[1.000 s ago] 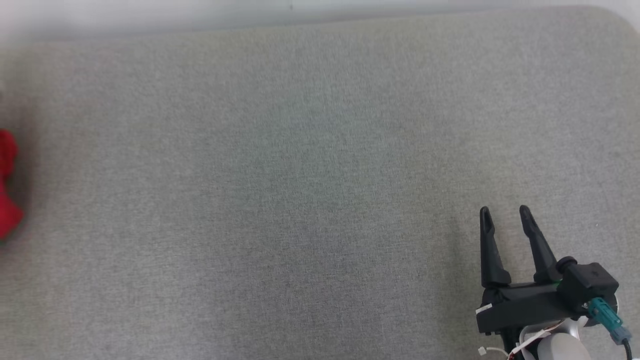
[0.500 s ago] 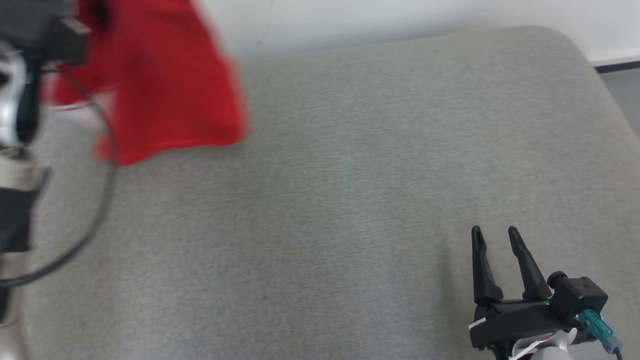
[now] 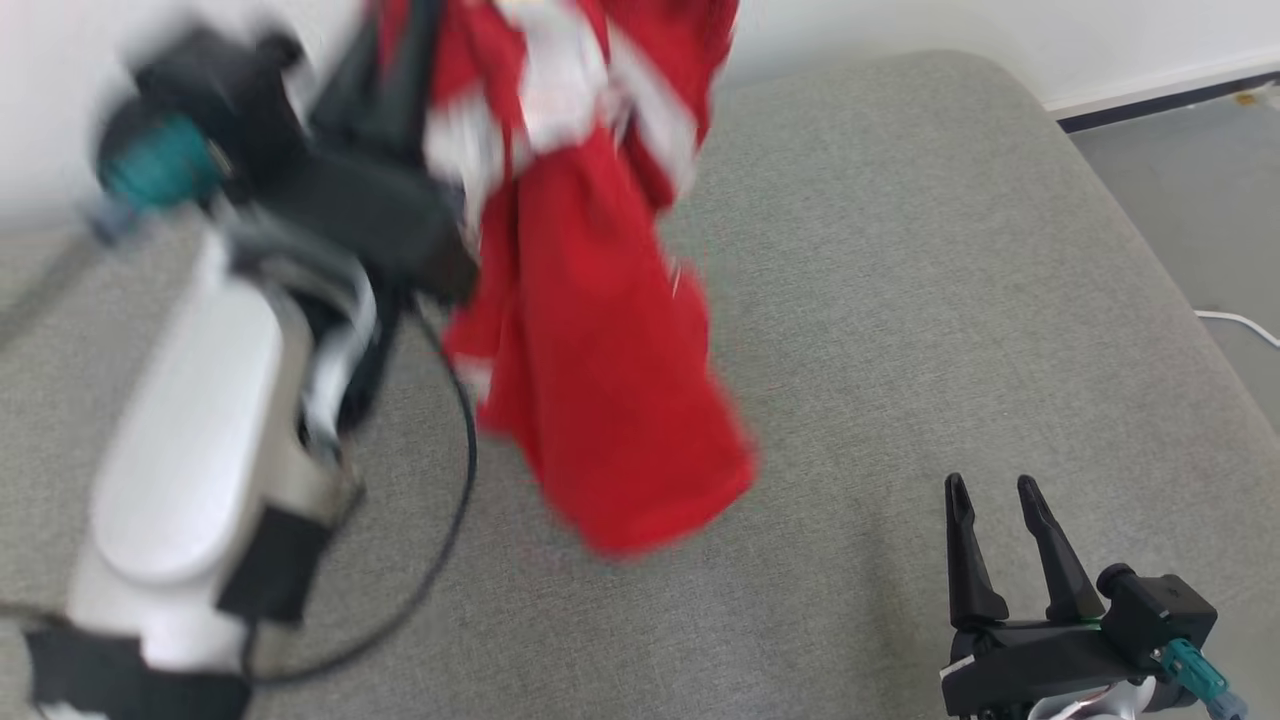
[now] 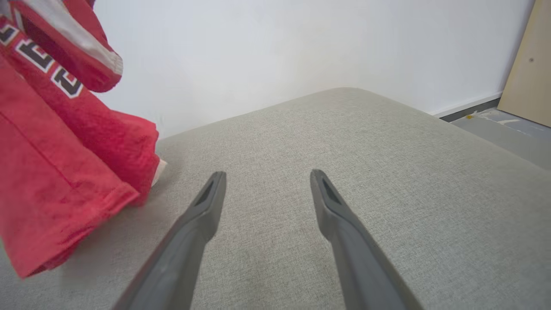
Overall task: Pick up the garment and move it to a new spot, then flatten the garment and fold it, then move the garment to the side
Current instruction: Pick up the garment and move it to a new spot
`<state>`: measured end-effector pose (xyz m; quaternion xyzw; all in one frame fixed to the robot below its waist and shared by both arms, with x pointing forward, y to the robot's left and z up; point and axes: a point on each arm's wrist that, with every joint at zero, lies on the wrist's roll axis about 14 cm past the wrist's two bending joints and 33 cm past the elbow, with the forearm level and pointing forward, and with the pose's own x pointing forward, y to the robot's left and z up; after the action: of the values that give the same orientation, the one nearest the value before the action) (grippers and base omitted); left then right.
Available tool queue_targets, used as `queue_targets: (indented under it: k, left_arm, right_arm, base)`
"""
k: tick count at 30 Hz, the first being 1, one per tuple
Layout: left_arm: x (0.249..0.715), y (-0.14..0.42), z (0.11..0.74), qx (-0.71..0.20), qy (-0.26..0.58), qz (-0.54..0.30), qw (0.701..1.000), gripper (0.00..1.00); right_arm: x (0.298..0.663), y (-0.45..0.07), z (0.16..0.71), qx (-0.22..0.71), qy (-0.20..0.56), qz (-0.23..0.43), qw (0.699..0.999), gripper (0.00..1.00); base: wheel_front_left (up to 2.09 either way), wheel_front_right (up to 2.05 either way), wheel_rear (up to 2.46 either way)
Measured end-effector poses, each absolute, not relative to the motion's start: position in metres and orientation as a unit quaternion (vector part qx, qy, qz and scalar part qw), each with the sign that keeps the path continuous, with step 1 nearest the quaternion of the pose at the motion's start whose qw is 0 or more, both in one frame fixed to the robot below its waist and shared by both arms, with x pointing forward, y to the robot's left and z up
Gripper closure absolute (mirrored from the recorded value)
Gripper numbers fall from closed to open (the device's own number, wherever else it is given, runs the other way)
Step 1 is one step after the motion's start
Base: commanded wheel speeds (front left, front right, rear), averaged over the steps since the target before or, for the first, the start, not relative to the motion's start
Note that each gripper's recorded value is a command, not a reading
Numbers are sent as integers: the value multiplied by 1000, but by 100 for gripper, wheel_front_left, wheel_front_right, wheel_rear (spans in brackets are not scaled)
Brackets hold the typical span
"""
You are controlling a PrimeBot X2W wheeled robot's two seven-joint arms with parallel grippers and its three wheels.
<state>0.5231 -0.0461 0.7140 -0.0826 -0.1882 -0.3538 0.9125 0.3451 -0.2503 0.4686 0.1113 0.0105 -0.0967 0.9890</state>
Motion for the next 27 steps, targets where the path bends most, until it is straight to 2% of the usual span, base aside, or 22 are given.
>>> queue_targets:
  k: [7, 12, 13, 14, 20, 27]
  left_arm:
    - [511, -35, 591, -105, -53, -324, 939, 100]
    - [491, -23, 518, -104, 29, -307, 945, 100]
    - [486, -23, 509, -102, 40, -308, 945, 64]
    - [483, -22, 504, -100, 41, -309, 945, 0]
    - [473, -24, 519, -109, -6, -315, 943, 0]
    - [472, 10, 562, -105, -84, -272, 953, 0]
  right_arm:
    - [342, -252, 466, 111, 14, -101, 989, 0]
    - [343, -250, 462, 111, 22, -98, 989, 0]
    - [344, -249, 461, 110, 23, -97, 989, 0]
    - [345, -248, 461, 110, 24, -95, 989, 0]
    - [350, -241, 461, 108, 23, -82, 991, 0]
    - [356, -229, 474, 101, 4, -59, 993, 0]
  base:
    - [0, 0, 0]
    - [0, 0, 0]
    - [0, 0, 0]
    - [0, 0, 0]
    - [0, 0, 0]
    - [0, 0, 0]
